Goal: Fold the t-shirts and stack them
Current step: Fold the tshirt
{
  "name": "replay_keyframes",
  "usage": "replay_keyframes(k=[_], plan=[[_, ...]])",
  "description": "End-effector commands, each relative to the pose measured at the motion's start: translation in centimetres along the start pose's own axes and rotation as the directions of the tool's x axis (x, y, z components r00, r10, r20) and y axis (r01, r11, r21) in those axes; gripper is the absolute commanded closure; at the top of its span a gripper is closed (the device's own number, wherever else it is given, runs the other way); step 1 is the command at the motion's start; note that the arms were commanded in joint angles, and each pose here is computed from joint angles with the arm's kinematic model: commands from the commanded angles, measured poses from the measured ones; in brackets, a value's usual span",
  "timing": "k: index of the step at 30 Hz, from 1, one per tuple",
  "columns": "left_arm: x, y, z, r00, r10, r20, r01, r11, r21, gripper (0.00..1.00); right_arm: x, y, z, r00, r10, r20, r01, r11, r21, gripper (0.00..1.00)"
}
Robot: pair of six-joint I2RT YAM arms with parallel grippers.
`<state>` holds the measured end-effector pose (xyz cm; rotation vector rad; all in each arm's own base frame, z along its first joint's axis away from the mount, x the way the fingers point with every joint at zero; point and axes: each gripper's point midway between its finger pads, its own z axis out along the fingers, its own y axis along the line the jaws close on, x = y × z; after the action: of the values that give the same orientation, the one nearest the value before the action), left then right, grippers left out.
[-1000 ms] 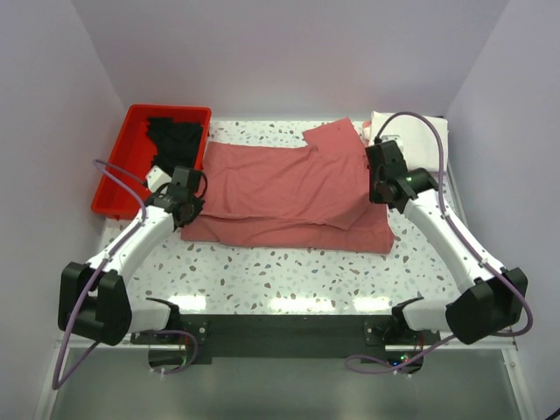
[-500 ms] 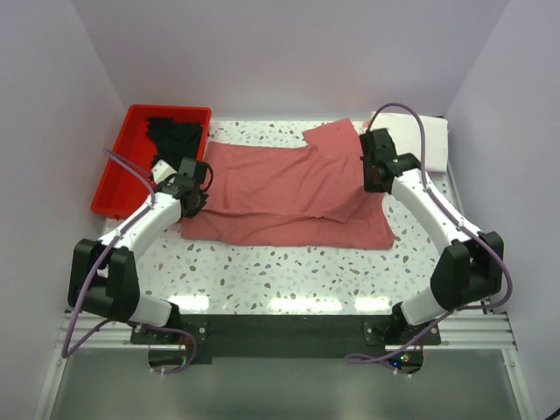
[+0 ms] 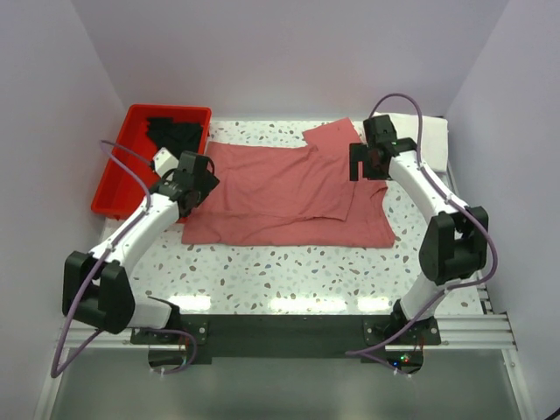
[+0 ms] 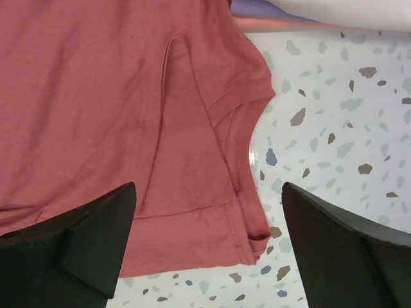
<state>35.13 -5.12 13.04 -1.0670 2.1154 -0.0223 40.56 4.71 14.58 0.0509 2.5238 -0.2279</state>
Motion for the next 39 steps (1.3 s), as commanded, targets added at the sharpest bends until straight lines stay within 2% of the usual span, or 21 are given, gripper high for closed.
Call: replay_keyframes(k=[1, 5, 6, 7, 9, 10, 17, 22, 28, 39], plan=[[-2.2, -4.1, -3.9, 0.997, -0.016, 0.078, 0.003, 0.986, 0.165, 0.02, -0.4, 0.6, -2.5, 0.998, 0.046, 0.041, -0.043, 0.996, -0.076, 0.01], [-0.6, -5.3, -5.0, 0.998, 0.031, 0.063, -0.044, 0.974, 0.221, 0.0, 2.7, 1.5, -3.4, 0.993, 0.115, 0.008, -0.112, 0.982, -0.15, 0.01], [0.1, -5.2, -4.7, 0.996, 0.065, 0.056, -0.076, 0.971, 0.225, 0.0, 3.4, 2.5, -4.3, 0.99, 0.139, -0.001, -0.135, 0.966, -0.222, 0.01], [0.9, -5.6, -4.6, 0.996, 0.078, 0.033, -0.084, 0.964, 0.252, 0.0, 6.0, 3.0, -3.8, 0.99, 0.134, -0.055, -0.143, 0.959, -0.245, 0.01], [2.7, -5.2, -3.6, 0.991, 0.134, -0.003, -0.129, 0.958, 0.257, 0.0, 7.2, 4.6, -4.0, 0.984, 0.16, -0.073, -0.175, 0.926, -0.334, 0.01], [3.5, -5.6, -3.5, 0.989, 0.147, -0.025, -0.134, 0.949, 0.285, 0.0, 9.2, 4.9, -3.3, 0.983, 0.148, -0.111, -0.177, 0.923, -0.342, 0.01], [6.7, -2.6, 0.7, 0.964, 0.259, -0.058, -0.248, 0.956, 0.159, 0.0, 11.4, 6.8, 0.0, 0.974, 0.155, -0.167, -0.209, 0.898, -0.386, 0.01], [7.9, -0.7, 2.8, 0.954, 0.293, -0.069, -0.287, 0.954, 0.087, 0.0, 13.0, 7.0, 2.6, 0.961, 0.165, -0.223, -0.235, 0.911, -0.338, 0.01], [10.3, 2.4, 4.9, 0.931, 0.325, -0.166, -0.326, 0.945, 0.021, 0.0, 16.5, 5.8, 4.0, 0.938, 0.184, -0.293, -0.265, 0.926, -0.269, 0.01], [14.2, 8.6, 3.3, 0.911, 0.296, -0.288, -0.303, 0.953, 0.019, 0.0, 21.6, 0.2, 2.2, 0.916, 0.248, -0.316, -0.28, 0.958, -0.059, 0.01]])
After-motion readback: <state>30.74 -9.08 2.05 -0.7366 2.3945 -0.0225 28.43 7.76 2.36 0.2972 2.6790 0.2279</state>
